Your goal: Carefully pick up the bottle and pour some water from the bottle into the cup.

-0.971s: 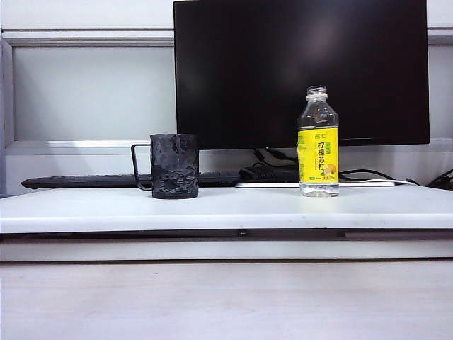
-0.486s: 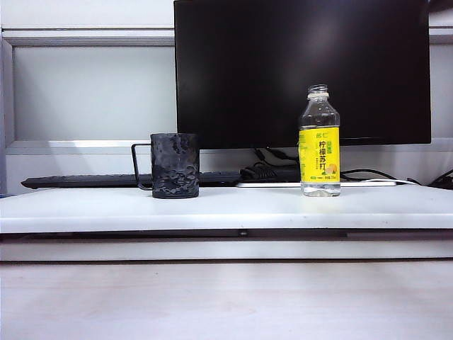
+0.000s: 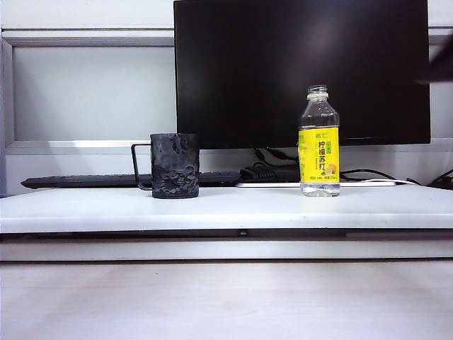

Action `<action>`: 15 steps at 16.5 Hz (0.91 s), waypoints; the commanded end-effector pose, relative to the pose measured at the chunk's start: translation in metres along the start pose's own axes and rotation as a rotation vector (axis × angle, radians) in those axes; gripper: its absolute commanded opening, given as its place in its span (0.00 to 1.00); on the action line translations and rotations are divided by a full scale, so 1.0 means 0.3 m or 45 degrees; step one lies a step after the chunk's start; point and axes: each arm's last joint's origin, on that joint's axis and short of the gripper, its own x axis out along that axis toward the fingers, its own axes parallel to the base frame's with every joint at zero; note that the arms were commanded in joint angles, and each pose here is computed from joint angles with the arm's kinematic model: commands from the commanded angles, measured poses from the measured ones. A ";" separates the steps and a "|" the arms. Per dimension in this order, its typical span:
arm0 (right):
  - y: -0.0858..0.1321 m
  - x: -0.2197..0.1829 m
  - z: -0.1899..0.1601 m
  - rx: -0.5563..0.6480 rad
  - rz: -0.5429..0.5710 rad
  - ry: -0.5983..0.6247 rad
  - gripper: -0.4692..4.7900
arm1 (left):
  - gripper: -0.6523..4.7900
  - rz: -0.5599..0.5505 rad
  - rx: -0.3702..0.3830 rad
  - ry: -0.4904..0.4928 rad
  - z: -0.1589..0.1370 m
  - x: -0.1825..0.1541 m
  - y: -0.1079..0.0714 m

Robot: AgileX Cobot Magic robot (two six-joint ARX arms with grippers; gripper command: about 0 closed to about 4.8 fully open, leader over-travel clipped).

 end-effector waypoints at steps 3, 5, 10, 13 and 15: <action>-0.003 0.002 -0.040 -0.018 -0.006 0.094 0.08 | 0.18 0.006 0.004 0.022 -0.008 0.002 0.001; -0.005 0.005 -0.078 -0.026 -0.010 0.139 0.08 | 0.15 0.007 -0.001 0.048 -0.030 0.011 0.000; -0.011 0.008 -0.166 -0.044 -0.019 0.237 0.08 | 0.15 0.029 -0.149 0.140 -0.110 0.040 -0.001; -0.012 0.008 -0.169 -0.046 -0.018 0.246 0.08 | 0.16 0.029 -0.151 0.147 -0.115 0.041 -0.001; -0.012 0.008 -0.169 -0.046 -0.018 0.246 0.08 | 0.16 0.025 -0.152 0.147 -0.115 0.041 -0.002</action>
